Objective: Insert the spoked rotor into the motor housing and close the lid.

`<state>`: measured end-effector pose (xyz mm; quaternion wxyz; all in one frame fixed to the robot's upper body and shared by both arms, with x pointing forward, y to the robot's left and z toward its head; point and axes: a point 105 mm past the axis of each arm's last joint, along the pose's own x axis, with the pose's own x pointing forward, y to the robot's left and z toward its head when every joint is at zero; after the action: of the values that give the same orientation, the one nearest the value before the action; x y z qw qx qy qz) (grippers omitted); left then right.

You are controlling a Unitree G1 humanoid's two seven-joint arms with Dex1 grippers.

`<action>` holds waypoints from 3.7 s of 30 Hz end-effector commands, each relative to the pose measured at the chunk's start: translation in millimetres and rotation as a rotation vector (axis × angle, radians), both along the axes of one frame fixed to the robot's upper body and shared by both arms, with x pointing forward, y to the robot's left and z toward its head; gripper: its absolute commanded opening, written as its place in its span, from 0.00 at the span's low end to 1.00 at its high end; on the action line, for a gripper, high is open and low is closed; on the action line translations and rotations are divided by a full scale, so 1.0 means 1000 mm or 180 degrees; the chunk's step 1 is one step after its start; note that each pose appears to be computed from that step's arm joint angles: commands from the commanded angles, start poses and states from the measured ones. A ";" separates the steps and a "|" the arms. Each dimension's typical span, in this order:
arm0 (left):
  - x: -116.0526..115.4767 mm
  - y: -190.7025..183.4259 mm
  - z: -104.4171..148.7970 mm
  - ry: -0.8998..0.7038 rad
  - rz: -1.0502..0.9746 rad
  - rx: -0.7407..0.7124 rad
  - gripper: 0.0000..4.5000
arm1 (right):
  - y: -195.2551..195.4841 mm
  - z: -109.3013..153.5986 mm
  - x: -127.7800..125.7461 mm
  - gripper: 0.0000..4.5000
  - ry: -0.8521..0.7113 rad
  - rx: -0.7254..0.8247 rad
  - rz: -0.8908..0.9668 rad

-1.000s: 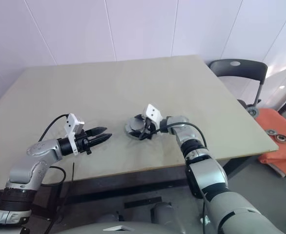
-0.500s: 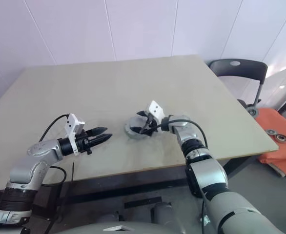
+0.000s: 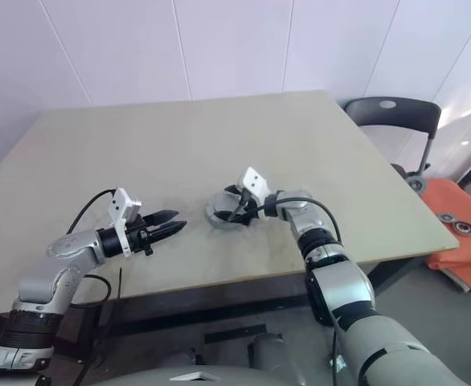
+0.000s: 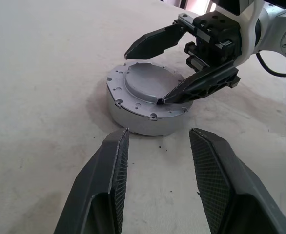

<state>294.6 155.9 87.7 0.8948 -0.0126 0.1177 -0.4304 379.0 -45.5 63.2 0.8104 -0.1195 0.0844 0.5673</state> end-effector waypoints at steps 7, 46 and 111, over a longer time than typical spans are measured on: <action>0.002 -0.003 0.012 -0.0170 -0.0024 0.0002 0.47 | 0.005 -0.001 0.002 0.95 -0.0028 -0.0064 -0.0019; 0.005 -0.003 0.013 -0.0186 -0.0018 -0.0008 0.47 | 0.005 0.007 -0.001 0.72 0.0347 0.0162 0.0111; 0.002 -0.003 0.013 -0.0163 -0.0021 -0.0017 0.47 | 0.016 0.012 -0.004 0.72 0.0102 0.0237 0.0197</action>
<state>295.7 154.8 88.2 0.8956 -0.0141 0.1156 -0.4294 373.2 -37.5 62.3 0.7978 -0.0780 0.1006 0.5893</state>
